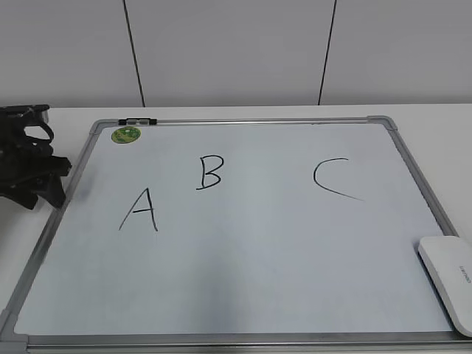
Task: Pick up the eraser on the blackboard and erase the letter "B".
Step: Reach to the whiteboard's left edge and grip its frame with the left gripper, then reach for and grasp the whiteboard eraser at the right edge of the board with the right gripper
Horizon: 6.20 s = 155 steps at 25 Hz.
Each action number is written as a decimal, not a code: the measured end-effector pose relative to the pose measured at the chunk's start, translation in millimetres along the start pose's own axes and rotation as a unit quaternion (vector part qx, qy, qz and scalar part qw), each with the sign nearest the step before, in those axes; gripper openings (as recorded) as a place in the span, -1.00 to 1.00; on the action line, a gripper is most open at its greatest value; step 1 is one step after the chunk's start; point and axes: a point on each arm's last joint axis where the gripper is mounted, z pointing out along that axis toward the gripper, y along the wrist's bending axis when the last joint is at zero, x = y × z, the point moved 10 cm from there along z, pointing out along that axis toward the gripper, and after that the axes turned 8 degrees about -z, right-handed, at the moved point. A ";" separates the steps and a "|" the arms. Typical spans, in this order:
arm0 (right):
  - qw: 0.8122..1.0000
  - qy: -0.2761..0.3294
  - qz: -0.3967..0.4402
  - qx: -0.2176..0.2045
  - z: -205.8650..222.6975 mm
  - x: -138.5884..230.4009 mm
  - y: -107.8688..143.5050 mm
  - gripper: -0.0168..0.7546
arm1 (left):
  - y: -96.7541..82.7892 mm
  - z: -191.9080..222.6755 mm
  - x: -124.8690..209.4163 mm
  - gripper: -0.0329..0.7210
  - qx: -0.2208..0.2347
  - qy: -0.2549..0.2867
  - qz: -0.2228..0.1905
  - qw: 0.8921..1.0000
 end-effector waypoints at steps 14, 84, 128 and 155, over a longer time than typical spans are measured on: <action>1.000 0.000 0.000 0.000 0.0 0.0 0.0 0.56 | -4.6 9.6 -4.9 -0.07 0.013 0.006 -0.003 1.000; 0.967 0.240 0.024 -0.081 91.5 -33.4 4.5 0.56 | -7.7 19.2 0.7 -0.83 0.022 0.033 -0.013 0.999; 0.897 0.429 -0.010 -0.111 215.7 37.6 11.6 0.76 | -8.0 19.5 0.4 -0.83 0.023 0.033 -0.014 0.999; 0.897 0.428 0.004 -0.111 233.6 43.2 14.8 0.73 | -8.0 19.5 0.4 -0.83 0.023 0.033 -0.014 0.999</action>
